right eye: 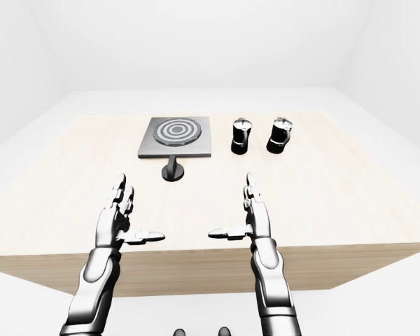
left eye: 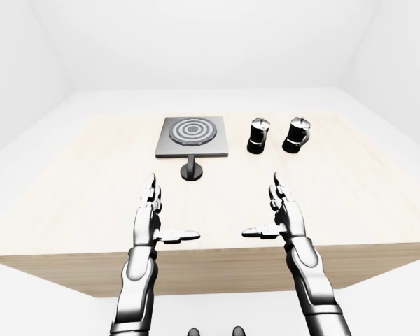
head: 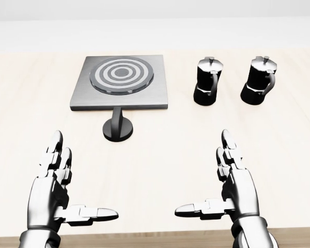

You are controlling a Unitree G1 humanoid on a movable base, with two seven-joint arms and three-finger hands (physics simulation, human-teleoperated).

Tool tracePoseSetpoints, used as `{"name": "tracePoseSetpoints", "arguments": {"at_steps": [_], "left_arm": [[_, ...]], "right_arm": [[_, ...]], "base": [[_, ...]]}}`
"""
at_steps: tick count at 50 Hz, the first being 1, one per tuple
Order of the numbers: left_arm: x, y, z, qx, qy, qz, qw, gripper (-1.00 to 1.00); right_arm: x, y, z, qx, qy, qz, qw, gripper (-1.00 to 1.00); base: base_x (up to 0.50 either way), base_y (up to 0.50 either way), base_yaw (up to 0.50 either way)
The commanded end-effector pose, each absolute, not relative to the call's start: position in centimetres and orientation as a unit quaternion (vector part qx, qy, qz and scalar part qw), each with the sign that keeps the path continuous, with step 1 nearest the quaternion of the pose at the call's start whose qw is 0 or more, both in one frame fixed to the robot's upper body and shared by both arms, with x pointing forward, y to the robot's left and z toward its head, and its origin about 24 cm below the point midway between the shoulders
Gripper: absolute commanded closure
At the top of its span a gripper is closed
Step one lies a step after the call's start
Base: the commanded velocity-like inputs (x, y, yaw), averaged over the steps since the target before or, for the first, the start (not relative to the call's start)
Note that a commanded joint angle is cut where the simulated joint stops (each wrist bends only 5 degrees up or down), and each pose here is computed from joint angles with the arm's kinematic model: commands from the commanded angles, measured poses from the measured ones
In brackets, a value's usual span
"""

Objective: Turn off the stove.

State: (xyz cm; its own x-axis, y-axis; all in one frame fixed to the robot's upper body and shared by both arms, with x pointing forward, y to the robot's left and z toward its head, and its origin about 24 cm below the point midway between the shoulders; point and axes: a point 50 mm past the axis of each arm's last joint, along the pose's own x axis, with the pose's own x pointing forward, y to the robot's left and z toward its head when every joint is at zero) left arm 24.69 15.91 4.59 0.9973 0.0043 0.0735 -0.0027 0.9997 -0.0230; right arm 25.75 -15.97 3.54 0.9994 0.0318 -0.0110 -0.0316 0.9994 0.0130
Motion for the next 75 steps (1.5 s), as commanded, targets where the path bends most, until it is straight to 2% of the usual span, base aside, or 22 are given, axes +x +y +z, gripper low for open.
{"name": "tracePoseSetpoints", "arguments": {"at_steps": [1,53,75], "left_arm": [[24.55,15.96,4.54,-0.013,-0.036,0.000,0.999,-1.00],[24.73,15.97,4.38,-0.008,-0.032,0.005,0.999,-1.00],[24.78,15.95,4.33,-0.009,-0.031,0.005,0.999,-1.00]], "right_arm": [[25.82,-15.99,3.35,0.008,0.008,0.020,1.000,-1.00],[25.94,-15.96,3.20,0.008,0.008,0.024,1.000,-1.00],[25.99,-15.98,3.29,0.008,0.010,0.024,1.000,-1.00]], "base": [[0.00,0.23,0.00],[0.00,0.25,0.00],[0.19,0.00,0.00]]}}
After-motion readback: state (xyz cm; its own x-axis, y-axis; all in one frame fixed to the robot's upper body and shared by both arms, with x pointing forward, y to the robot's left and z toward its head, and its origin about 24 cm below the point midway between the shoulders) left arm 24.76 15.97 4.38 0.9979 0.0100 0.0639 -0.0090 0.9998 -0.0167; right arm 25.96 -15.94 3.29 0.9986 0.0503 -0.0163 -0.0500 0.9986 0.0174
